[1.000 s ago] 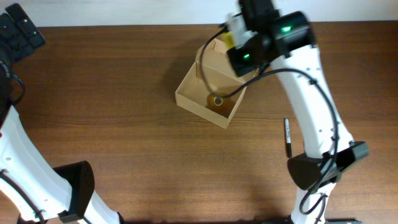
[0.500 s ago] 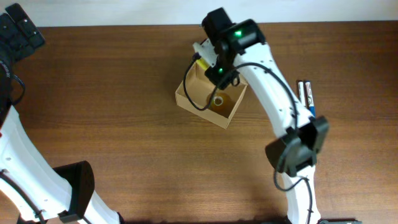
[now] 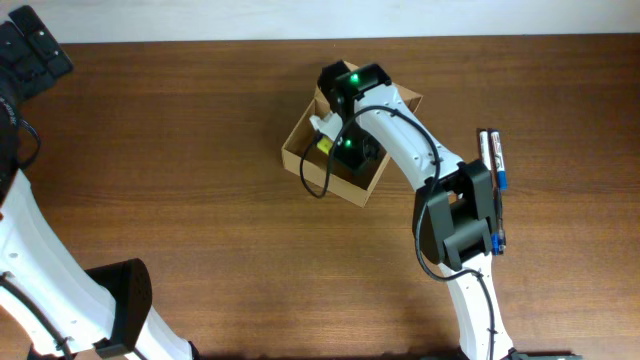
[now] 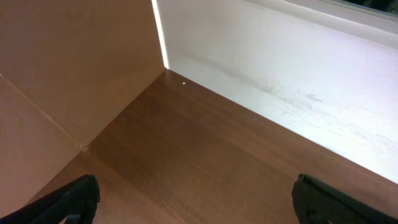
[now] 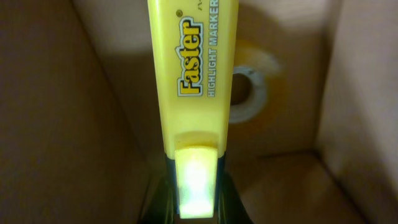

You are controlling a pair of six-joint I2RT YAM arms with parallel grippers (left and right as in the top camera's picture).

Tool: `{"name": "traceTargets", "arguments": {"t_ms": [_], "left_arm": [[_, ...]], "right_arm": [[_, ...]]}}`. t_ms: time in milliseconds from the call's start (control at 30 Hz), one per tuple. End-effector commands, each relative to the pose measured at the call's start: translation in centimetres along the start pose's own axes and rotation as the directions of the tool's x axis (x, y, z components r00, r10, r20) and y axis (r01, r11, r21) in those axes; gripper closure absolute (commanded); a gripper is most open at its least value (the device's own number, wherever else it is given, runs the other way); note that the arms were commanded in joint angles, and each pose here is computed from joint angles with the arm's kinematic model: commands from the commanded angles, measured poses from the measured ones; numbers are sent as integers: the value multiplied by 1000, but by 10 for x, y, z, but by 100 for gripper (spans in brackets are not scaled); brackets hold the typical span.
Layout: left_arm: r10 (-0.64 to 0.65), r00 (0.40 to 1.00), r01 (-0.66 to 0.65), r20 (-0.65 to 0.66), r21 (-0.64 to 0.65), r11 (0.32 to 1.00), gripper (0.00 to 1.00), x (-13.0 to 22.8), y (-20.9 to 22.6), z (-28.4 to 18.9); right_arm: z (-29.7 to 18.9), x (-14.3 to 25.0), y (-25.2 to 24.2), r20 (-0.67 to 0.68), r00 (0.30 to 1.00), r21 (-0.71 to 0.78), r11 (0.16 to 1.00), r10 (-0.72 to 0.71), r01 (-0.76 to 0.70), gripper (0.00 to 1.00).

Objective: Pack container
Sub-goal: 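Carry the yellow highlighter into the box and release it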

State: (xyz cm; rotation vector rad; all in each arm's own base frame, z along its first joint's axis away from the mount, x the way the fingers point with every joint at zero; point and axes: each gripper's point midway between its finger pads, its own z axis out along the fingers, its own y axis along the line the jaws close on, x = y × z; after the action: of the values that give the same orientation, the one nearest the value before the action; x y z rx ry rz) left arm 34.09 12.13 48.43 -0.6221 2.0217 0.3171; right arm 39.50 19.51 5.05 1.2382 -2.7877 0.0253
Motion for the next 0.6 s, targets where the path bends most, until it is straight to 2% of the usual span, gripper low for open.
{"name": "traceTargets", "arguments": {"t_ms": [0, 133, 233, 300, 433, 567], "left_arm": [[8, 1000, -8, -10, -1, 1000, 0, 1, 0, 4], [8, 1000, -8, -10, -1, 1000, 0, 1, 0, 4], [8, 1000, -8, -10, -1, 1000, 0, 1, 0, 4], [8, 1000, -8, -10, -1, 1000, 0, 1, 0, 4], [8, 1000, -8, -10, -1, 1000, 0, 1, 0, 4], [8, 1000, -8, -10, -1, 1000, 0, 1, 0, 4]], "right_arm": [[11, 3, 2, -16, 1000, -25, 1000, -7, 6, 75], [5, -2, 0, 7, 1000, -16, 1000, 23, -23, 61], [-15, -7, -3, 51, 998, 0, 999, 43, -43, 56], [-34, -11, -5, 94, 995, 15, 999, 42, -44, 49], [-84, -14, -8, 196, 979, 58, 997, 48, -60, 47], [-141, -2, -20, 301, 948, 151, 977, 101, -152, 48]]}}
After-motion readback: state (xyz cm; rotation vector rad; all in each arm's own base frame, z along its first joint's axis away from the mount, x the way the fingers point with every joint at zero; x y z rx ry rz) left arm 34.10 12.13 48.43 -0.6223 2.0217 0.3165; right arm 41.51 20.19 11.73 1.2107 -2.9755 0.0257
